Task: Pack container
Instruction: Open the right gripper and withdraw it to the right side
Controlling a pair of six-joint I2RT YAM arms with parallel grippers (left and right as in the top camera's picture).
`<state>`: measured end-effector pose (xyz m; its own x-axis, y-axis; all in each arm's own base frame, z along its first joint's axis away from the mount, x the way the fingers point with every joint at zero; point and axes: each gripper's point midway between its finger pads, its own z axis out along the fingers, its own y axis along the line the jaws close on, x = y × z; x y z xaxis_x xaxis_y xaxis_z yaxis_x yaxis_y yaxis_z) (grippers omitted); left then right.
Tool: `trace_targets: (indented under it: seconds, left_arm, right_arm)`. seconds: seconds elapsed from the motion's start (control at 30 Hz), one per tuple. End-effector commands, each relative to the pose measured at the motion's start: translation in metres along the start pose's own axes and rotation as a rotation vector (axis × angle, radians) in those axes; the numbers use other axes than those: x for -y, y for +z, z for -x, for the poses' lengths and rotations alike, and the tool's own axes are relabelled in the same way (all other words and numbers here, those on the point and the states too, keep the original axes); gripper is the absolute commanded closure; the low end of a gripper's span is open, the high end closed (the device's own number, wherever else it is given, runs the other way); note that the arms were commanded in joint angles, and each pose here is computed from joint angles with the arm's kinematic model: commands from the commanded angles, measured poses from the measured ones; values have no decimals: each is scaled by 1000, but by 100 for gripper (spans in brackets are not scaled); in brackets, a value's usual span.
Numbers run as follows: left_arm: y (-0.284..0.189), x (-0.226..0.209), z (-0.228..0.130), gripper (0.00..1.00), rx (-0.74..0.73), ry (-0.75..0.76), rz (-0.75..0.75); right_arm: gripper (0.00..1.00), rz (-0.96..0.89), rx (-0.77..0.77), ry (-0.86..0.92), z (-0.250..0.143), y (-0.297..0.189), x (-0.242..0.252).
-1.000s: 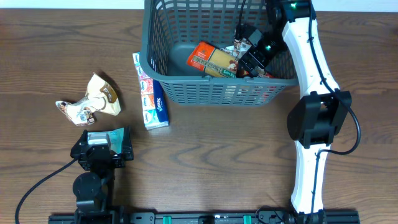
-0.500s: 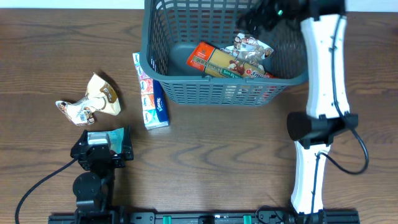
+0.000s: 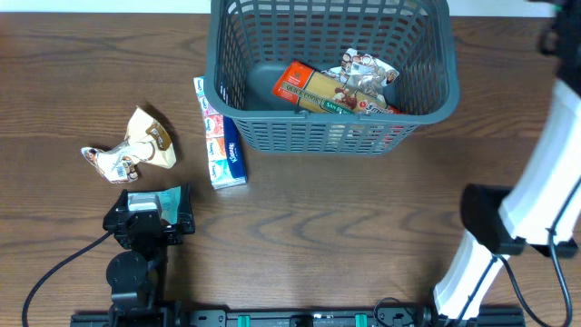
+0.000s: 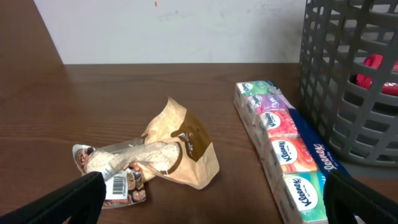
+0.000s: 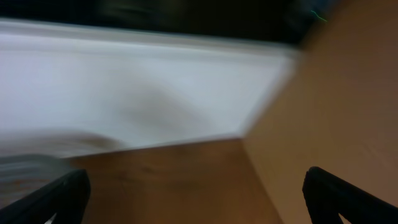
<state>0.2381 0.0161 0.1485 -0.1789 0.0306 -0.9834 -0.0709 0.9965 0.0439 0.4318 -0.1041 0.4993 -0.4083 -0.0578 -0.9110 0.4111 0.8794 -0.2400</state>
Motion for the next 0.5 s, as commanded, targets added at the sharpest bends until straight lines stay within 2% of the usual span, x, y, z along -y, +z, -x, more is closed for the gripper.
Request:
trace_targets:
  seconds: [0.0, 0.17, 0.27, 0.47]
  left_arm:
    - [2, 0, -14, 1, -30, -6, 2]
    - [2, 0, -14, 1, -30, -6, 2]
    - [2, 0, -14, 1, -30, -6, 2]
    - [2, 0, -14, 1, -30, -5, 2]
  right_arm:
    - [1, -194, -69, 175, -22, -3, 57]
    - [1, -281, -338, 225, -93, 19, 86]
    - [1, -244, -419, 222, -113, 41, 84]
    - [1, -295, -556, 272, -151, 63, 90]
